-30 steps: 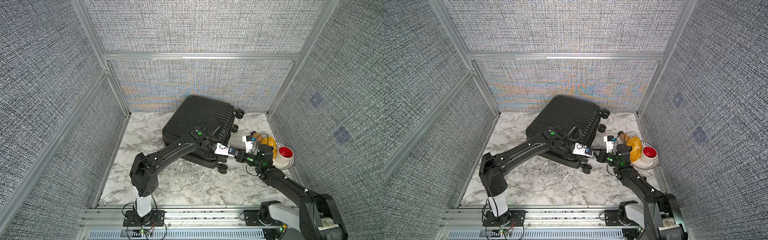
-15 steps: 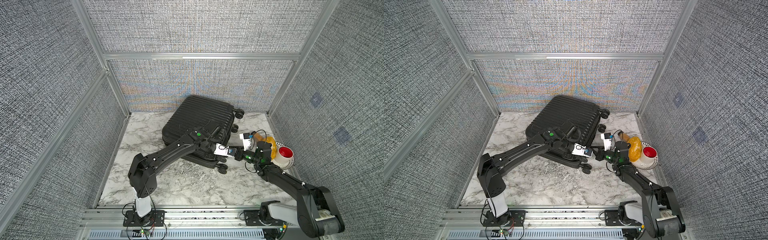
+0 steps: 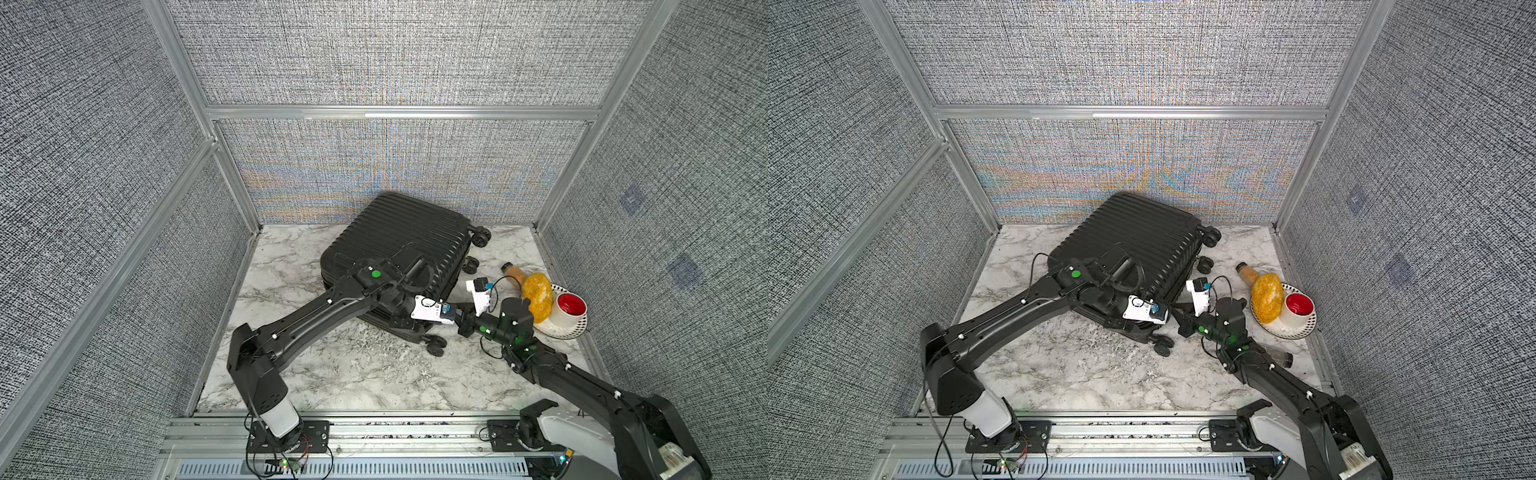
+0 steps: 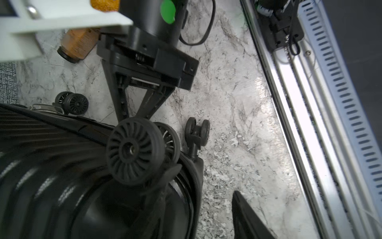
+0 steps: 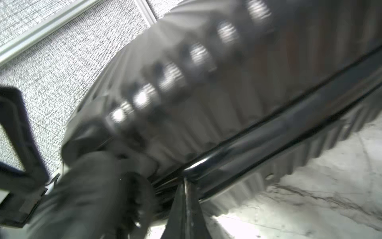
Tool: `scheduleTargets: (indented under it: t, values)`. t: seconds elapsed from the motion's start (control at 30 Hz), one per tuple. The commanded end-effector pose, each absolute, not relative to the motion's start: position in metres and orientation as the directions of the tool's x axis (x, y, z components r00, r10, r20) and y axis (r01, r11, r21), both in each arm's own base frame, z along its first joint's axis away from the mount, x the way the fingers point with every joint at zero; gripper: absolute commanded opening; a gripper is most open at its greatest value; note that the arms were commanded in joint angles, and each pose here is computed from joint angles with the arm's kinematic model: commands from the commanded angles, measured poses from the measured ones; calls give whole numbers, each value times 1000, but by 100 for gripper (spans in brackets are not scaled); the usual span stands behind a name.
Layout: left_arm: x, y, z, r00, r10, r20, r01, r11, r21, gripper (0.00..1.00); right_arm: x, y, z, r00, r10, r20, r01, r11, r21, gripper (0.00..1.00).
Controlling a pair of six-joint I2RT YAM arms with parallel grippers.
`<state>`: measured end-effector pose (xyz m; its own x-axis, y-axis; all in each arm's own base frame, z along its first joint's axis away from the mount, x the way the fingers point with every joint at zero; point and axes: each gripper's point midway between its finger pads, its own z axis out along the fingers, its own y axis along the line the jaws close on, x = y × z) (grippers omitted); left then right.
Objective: Open the suitcase zippers
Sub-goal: Adjust the suitcase at the center of the board.
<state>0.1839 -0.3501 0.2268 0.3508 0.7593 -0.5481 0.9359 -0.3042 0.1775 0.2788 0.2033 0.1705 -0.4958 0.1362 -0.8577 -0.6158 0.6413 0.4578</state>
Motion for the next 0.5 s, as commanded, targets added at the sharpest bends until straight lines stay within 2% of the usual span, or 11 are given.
scheduleTargets:
  t: [0.0, 0.1, 0.23, 0.37, 0.47]
  values:
    - [168, -351, 256, 274, 690, -670, 960, -238, 149, 57, 268, 212, 171, -500, 160, -851, -609, 634, 476, 0]
    - [165, -349, 286, 219, 601, -769, 976, -121, 183, 60, 253, 221, 167, -511, 162, -844, -618, 613, 492, 0]
    - [182, -341, 308, 63, 482, -874, 978, 146, 152, 70, 235, 230, 155, -528, 145, -837, -628, 596, 500, 0]
    - [211, -327, 299, -75, 406, -911, 910, 400, 104, 77, 223, 236, 148, -544, 135, -828, -642, 569, 514, 0]
    - [231, -321, 290, -146, 393, -908, 853, 515, 86, 79, 222, 235, 147, -548, 150, -823, -632, 570, 524, 0]
